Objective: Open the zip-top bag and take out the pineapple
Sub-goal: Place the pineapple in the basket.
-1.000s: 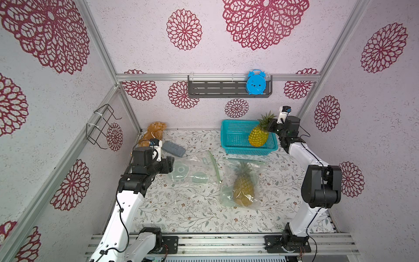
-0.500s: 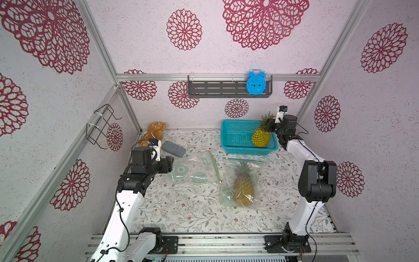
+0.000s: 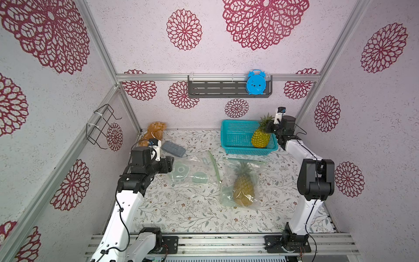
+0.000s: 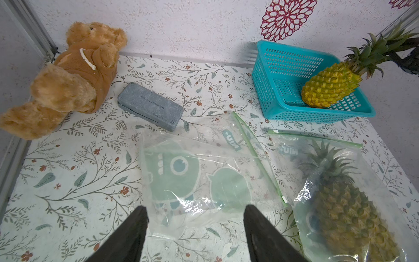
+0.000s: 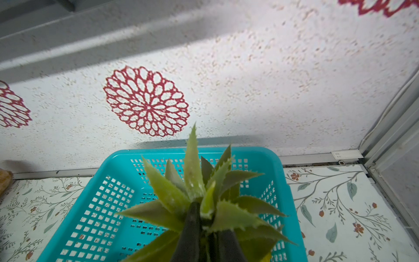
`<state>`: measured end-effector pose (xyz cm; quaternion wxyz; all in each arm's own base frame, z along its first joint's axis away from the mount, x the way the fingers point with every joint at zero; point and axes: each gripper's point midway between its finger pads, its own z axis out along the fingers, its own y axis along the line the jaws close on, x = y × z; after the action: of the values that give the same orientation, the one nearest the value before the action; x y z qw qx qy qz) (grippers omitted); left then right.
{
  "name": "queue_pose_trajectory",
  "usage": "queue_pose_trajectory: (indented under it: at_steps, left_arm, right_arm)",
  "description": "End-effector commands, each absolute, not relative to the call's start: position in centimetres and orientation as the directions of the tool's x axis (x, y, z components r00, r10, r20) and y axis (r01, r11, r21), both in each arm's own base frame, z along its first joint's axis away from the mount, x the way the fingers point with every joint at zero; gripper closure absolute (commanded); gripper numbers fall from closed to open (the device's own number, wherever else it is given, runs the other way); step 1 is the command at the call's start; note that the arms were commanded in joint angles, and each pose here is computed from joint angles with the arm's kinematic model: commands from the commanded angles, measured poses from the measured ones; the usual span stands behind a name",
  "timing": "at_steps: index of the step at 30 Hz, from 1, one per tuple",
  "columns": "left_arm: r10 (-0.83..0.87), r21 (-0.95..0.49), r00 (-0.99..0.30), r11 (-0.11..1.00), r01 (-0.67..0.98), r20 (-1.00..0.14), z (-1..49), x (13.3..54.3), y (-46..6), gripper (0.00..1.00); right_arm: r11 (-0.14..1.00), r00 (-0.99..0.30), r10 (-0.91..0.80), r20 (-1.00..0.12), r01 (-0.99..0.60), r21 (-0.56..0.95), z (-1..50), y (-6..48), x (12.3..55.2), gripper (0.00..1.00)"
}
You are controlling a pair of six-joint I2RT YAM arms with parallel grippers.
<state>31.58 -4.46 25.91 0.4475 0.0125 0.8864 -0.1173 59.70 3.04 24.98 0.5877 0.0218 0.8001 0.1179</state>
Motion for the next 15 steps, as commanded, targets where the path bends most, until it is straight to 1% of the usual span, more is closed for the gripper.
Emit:
queue_pose_trajectory:
  at_steps: [1, 2, 4, 10, 13, 15]
  left_arm:
    - [-0.077, -0.192, -0.596, 0.972, 0.133, -0.799, 25.7, 31.8, -4.4, 0.28]
    - [-0.077, -0.192, -0.595, 0.972, 0.133, -0.800, 25.7, 31.8, -4.4, 0.28]
    - [-0.076, -0.195, -0.596, 0.971, 0.136, -0.799, 25.7, 31.8, -4.4, 0.28]
    - [-0.079, -0.200, -0.598, 0.970, 0.139, -0.798, 25.7, 31.8, -4.5, 0.27]
    - [-0.080, -0.203, -0.598, 0.969, 0.142, -0.798, 25.7, 31.8, -4.5, 0.26]
    - [-0.081, -0.205, -0.598, 0.969, 0.141, -0.797, 25.7, 31.8, -4.5, 0.26]
  right_arm:
    - [0.975, -0.141, 0.159, -0.977, -0.133, 0.178, 30.8, 3.1, 59.9, 0.92]
    - [0.975, -0.139, 0.159, -0.977, -0.133, 0.177, 30.9, 3.1, 59.8, 0.89]
    - [0.976, -0.131, 0.154, -0.979, -0.132, 0.171, 31.4, 3.0, 59.5, 0.79]
    - [0.981, -0.096, 0.137, -0.986, -0.124, 0.149, 33.6, 2.7, 58.2, 0.56]
    - [0.984, -0.067, 0.125, -0.990, -0.117, 0.132, 34.9, 2.4, 57.2, 0.46]
    - [0.986, -0.052, 0.120, -0.991, -0.110, 0.125, 35.7, 2.3, 56.4, 0.41]
